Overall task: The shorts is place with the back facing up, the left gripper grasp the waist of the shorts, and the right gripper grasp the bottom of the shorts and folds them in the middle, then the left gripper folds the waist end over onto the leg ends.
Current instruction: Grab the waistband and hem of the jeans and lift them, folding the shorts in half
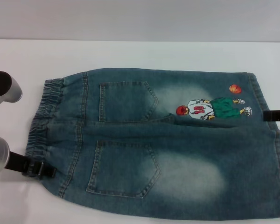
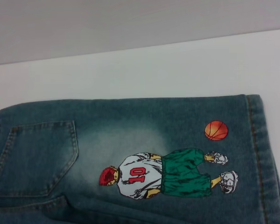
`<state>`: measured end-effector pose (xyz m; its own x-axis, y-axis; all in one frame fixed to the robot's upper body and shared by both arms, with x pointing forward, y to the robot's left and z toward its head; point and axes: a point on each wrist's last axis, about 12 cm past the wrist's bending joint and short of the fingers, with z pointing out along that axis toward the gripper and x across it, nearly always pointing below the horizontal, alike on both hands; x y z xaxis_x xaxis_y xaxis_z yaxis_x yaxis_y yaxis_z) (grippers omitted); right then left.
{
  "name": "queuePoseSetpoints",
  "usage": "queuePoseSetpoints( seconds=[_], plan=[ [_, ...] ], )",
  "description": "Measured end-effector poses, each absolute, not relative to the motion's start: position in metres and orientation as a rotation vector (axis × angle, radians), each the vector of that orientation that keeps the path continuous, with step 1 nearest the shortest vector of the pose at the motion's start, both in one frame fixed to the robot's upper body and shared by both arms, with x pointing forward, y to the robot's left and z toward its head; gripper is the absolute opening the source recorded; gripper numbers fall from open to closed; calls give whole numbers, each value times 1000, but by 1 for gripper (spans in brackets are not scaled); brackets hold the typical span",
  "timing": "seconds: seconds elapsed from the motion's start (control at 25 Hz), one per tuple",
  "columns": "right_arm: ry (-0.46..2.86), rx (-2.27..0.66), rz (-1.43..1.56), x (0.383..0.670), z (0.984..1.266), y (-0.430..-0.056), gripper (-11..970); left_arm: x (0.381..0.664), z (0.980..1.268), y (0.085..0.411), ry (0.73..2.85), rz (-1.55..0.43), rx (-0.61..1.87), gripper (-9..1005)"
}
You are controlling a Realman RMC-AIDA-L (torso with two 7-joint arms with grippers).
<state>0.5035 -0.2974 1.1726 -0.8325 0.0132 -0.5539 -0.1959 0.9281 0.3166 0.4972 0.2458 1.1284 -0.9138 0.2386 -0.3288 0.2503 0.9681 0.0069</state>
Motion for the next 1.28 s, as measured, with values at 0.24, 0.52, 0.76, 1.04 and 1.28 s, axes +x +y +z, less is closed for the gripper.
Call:
queuePoseSetpoints(
  seconds=[0.24, 0.52, 0.76, 1.04, 1.28],
  plan=[
    [2514, -144, 493, 505, 1172, -296, 716, 500, 1127, 246, 2793, -22, 361, 795],
    [2513, -149, 495, 507, 1172, -295, 716, 501, 1127, 246, 2796, -14, 364, 794],
    [2513, -155, 500, 509, 1172, -294, 716, 503, 1124, 247, 2815, -13, 357, 794],
    [2511, -159, 501, 510, 1173, -293, 716, 505, 1123, 246, 2820, -15, 361, 794],
    [2510, -159, 500, 510, 1173, -293, 716, 505, 1125, 245, 2811, -17, 365, 793]
  ],
)
